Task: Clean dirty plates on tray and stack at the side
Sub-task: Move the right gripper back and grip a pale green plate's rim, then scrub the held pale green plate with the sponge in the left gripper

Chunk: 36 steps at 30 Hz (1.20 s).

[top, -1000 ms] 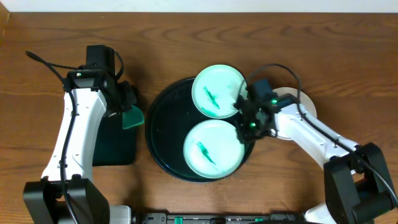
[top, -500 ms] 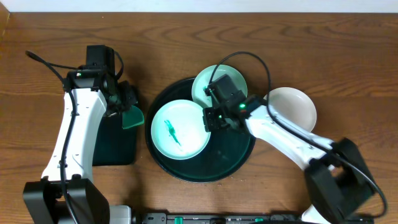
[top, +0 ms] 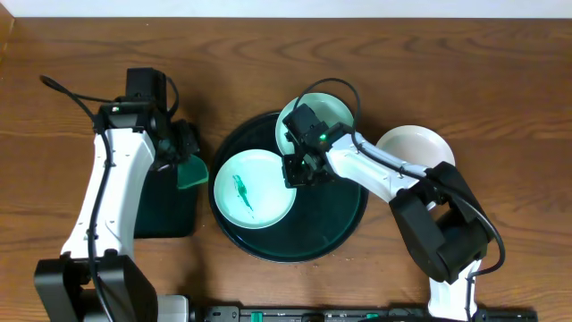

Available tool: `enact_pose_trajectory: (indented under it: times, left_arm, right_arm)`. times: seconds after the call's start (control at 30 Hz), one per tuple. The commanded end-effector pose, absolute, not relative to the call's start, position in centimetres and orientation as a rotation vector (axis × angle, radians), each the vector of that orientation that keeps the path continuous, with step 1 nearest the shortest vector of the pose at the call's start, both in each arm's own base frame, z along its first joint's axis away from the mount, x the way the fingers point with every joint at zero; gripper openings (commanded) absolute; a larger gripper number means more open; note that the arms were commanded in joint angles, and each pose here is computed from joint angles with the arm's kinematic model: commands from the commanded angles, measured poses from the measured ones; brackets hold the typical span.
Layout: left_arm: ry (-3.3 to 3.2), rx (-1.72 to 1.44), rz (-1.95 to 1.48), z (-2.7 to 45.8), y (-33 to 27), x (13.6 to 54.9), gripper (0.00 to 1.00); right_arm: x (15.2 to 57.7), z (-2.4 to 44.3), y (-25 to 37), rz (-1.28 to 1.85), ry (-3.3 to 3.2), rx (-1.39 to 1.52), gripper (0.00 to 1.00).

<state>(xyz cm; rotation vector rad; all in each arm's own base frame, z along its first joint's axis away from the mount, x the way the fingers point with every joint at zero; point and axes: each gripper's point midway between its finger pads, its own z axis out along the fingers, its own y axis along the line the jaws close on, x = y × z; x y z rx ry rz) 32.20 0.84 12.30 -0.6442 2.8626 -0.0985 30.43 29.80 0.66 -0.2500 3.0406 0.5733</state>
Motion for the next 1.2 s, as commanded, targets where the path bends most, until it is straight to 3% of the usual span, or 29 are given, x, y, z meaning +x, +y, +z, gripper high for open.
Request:
enact_pose_trajectory:
  times: [0.0,0.23,0.67,0.83,1.03,1.17]
  left_arm:
    - [2.900,-0.648,-0.165,11.0,-1.5,31.6,0.07]
    - [2.896,-0.558,-0.202,8.6,-6.3,31.4,0.07]
    - [3.038,-0.590,-0.119,2.2,-8.0,29.4,0.07]
    - [3.169,-0.334,-0.343,0.0,-12.7,28.2,0.07]
    - [3.161,0.058,-0.741,1.2,-17.3,26.9,0.07]
    - [3.152,0.096,-0.757,1.3,-17.4,26.9,0.07]
  right_arm:
    - [31.1,0.4,29.6,0.583,3.056,-0.175,0.01]
    - [31.1,0.4,29.6,0.583,3.056,-0.175,0.01]
    - [31.1,0.4,29.6,0.583,3.057,-0.176,0.01]
    - [31.1,0.4,29.6,0.581,3.059,-0.176,0.01]
    - [31.1,0.4,29.6,0.581,3.058,-0.180,0.01]
    - [31.1,0.4,29.6,0.582,3.058,-0.181,0.01]
